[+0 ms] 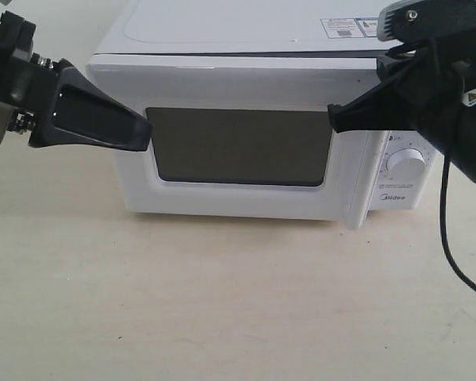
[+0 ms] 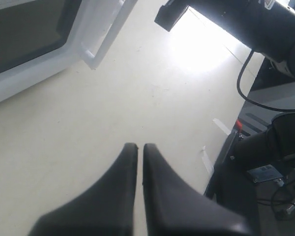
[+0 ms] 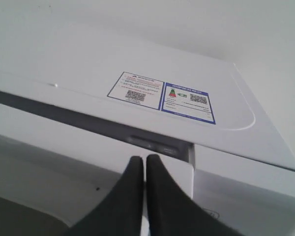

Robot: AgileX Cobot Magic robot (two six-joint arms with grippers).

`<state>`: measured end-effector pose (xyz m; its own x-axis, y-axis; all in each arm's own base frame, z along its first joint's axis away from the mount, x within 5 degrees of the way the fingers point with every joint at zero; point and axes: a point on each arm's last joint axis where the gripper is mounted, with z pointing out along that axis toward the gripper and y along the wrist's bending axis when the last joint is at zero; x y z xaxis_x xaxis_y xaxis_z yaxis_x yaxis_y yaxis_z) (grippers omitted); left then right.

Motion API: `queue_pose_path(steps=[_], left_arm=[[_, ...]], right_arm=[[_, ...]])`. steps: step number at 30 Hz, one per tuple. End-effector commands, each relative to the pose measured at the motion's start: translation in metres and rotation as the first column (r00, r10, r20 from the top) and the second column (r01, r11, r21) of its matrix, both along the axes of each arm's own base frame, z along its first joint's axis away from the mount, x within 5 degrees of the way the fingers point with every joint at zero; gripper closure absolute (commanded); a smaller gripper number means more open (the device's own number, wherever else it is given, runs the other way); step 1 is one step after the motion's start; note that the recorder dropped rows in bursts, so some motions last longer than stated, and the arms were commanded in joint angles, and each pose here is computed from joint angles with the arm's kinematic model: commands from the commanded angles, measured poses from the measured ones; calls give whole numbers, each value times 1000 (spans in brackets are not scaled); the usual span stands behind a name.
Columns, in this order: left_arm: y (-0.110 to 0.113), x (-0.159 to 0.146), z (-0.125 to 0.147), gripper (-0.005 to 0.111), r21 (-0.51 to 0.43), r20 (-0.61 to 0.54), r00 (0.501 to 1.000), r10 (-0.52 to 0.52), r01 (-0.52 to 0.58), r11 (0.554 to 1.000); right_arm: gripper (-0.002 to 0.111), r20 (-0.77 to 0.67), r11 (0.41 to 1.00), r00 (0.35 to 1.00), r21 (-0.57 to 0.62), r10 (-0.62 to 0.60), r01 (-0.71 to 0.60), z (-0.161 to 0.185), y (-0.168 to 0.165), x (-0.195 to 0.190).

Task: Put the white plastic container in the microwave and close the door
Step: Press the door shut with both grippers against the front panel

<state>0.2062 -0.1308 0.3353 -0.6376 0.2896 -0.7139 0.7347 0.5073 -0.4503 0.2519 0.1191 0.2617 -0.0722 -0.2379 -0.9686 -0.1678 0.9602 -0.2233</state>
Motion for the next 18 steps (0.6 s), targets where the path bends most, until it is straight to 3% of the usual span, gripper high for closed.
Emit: queue_pose_path(steps=[1,11,18], left_arm=[[-1,-1,2,102,-13,11,1000,6,-6,1000],[-1,-1,2,102,-13,11,1000,6,-6,1000],[-1,-1,2,102,-12,15,1000,2,-2,1000]], right_arm=[[108,2,1000,1000,-8,-7,7,1,-2,2],[108,-29,999,999,-22,-36,35,-20,2,12],[108,-5,999,999,-13,-44,44,-15,4,16]])
